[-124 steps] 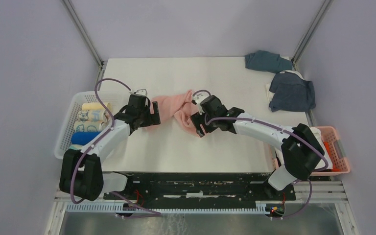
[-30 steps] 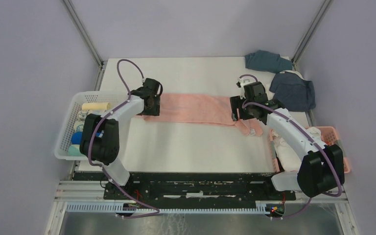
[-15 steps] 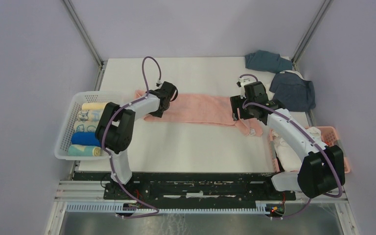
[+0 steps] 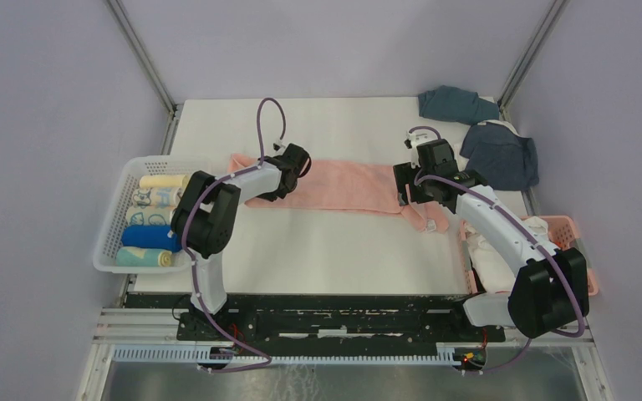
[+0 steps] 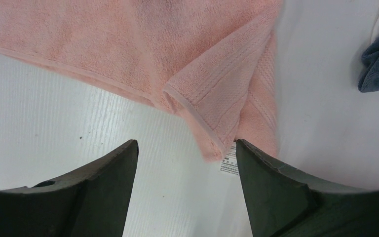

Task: Roll the towels
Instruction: Flatten out the towel at the center of the board.

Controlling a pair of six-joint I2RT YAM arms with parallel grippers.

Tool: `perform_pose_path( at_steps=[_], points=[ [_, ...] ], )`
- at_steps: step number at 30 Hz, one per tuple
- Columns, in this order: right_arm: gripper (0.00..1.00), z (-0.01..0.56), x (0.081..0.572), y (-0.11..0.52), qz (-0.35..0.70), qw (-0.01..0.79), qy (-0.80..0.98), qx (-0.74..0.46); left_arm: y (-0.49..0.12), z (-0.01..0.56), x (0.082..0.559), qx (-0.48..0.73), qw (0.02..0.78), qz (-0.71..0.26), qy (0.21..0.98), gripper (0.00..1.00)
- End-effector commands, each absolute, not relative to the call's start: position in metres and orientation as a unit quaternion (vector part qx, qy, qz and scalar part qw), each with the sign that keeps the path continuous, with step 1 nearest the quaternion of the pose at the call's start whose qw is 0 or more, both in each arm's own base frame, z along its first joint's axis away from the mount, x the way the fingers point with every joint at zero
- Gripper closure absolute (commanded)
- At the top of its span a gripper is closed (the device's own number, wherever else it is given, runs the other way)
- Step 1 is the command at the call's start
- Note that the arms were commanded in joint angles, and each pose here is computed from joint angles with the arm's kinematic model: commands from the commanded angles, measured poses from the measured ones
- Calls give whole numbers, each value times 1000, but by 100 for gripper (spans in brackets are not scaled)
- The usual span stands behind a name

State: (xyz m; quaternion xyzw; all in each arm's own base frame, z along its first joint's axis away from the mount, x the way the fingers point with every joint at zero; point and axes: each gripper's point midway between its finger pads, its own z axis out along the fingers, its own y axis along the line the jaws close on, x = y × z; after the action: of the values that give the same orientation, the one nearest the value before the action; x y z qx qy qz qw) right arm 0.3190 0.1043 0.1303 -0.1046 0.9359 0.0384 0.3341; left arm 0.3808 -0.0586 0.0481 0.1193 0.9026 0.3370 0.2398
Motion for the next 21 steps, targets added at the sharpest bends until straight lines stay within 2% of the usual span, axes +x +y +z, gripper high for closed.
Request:
perform_pose_path(
  at_steps=[1,9,17,21],
  points=[
    [19,144,327,104,34,367,923,-106,-56,59,395,128,252,364,887,53],
    [19,145,326,103,33,370,923,-105,-54,51,396,138,242,376,884,55],
    [19,148,328,108,44,370,921,-110,-55,94,400,116,285,366,878,86],
    [19,151,331,113,48,369,921,-119,-55,129,401,90,321,337,881,97]
  ],
)
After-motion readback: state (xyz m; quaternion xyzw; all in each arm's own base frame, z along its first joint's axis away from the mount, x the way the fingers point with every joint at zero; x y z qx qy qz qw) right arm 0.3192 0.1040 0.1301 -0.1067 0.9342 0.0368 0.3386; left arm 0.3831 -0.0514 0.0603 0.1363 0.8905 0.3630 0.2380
